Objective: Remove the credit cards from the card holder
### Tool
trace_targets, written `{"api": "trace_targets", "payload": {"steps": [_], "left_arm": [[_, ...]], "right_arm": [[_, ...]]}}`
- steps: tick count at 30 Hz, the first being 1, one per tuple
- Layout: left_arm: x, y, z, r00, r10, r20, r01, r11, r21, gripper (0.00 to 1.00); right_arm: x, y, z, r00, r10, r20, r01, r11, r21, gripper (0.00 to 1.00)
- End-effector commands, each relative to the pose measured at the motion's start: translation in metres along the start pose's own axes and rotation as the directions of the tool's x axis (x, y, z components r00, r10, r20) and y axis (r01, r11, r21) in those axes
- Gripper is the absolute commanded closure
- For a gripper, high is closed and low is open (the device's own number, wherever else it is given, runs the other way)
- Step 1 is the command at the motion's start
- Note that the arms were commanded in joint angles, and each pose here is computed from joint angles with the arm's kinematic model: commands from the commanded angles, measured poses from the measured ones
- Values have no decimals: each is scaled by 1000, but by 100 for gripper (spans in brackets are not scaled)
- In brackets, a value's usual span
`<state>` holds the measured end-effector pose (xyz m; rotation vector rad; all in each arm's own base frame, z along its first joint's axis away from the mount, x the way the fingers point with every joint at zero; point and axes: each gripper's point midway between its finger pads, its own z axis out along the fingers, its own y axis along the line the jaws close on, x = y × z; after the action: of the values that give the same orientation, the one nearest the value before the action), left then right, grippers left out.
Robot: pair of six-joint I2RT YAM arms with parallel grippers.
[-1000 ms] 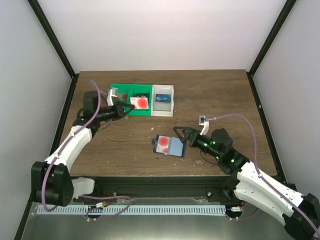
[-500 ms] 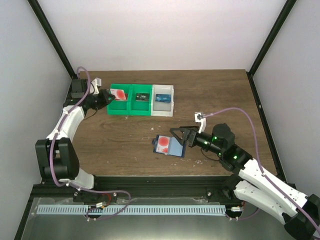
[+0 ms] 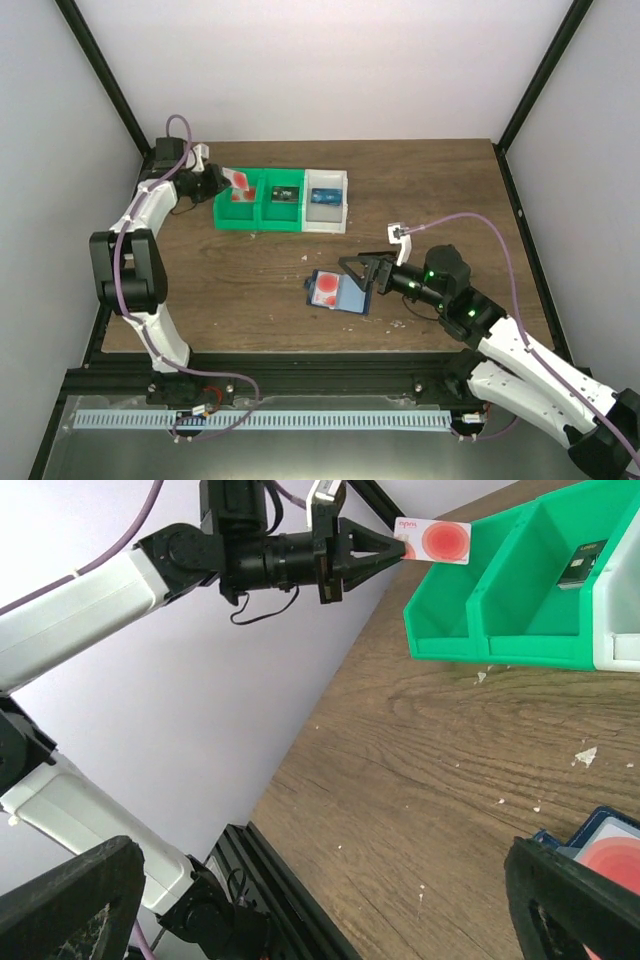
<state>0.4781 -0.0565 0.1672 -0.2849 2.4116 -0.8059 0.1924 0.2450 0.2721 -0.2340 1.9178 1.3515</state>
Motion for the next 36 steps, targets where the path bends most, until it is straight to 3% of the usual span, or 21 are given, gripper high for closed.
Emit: {"api": "trace_targets", "payload": {"steps": [1, 18, 36], "left_arm": [[-5, 14, 16, 999, 6, -35, -7, 999, -42, 100], [-10, 45, 60, 995, -31, -100, 21, 995, -96, 100], [-21, 42, 77, 994, -20, -103, 10, 995, -97, 100]], "right_arm": [[-18, 21, -2, 999, -24, 29, 25, 999, -35, 0], [-20, 13, 10, 999, 42, 27, -42, 999, -12, 0], [-27, 12, 20, 999, 26, 19, -27, 1000, 11, 0]]}}
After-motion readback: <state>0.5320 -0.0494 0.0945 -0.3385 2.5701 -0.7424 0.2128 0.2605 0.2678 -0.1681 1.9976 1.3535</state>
